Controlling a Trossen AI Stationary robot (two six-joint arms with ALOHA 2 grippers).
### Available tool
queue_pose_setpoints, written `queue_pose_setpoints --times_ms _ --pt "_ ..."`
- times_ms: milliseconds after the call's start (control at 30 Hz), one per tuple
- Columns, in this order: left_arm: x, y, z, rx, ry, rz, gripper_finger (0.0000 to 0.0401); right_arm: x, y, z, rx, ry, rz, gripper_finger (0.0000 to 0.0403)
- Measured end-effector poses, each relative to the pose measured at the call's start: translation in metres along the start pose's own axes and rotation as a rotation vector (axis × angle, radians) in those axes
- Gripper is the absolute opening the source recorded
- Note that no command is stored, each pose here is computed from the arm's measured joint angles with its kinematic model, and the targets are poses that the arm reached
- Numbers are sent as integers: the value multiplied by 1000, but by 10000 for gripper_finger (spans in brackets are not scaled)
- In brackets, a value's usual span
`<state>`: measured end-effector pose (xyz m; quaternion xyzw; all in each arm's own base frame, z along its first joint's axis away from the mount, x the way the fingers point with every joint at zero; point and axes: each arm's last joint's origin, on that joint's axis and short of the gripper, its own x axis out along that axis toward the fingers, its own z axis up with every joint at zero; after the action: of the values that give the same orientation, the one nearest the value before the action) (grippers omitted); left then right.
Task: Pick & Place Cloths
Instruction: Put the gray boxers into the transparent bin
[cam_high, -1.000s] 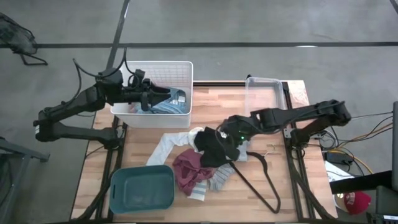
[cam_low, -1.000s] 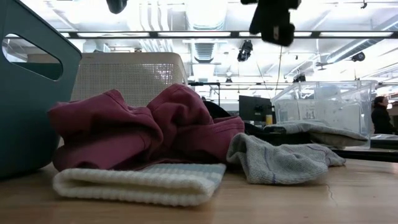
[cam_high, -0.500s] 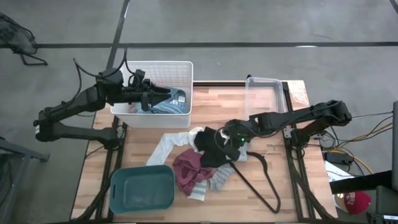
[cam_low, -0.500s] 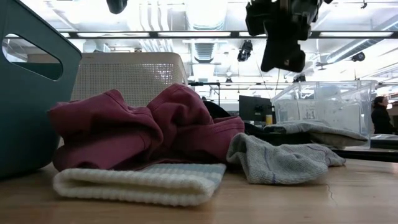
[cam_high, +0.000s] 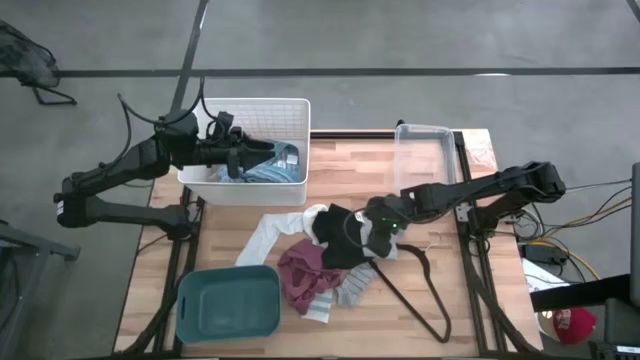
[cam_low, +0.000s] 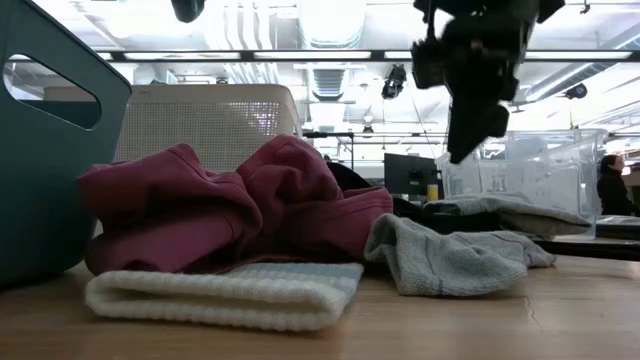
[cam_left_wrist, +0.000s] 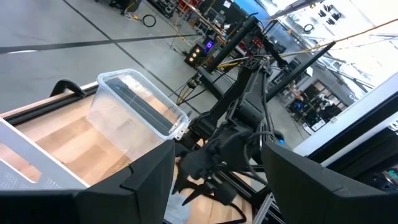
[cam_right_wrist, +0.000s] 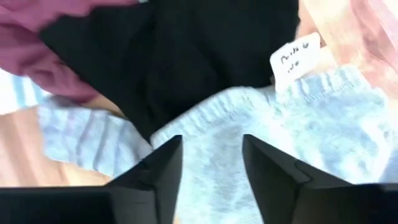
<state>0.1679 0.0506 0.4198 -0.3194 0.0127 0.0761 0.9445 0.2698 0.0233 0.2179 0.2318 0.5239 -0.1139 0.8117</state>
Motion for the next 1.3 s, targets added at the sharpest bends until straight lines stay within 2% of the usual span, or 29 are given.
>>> queue_pose_setpoints --times_ms 200,367,500,833,1000,1100,1200,1300 --pt "0 0 0 17 0 0 246 5 -4 -6 -85 20 -12 213" --pt "0 0 0 66 1 0 246 5 -2 -6 -269 20 -6 222" --pt "0 0 0 72 1 0 246 8 1 -9 -360 32 -4 219" --pt "0 0 0 71 0 0 246 49 -2 -13 -270 160 -101 218" --pt "0 0 0 63 -1 2 245 61 -3 -15 -225 205 -127 170" --pt "0 0 0 59 -4 4 245 61 0 -11 -209 202 -121 113" --pt "0 0 0 59 -5 6 245 57 6 -3 -208 184 -86 39" --pt "0 0 0 59 -7 9 245 44 16 10 -221 145 -58 18"
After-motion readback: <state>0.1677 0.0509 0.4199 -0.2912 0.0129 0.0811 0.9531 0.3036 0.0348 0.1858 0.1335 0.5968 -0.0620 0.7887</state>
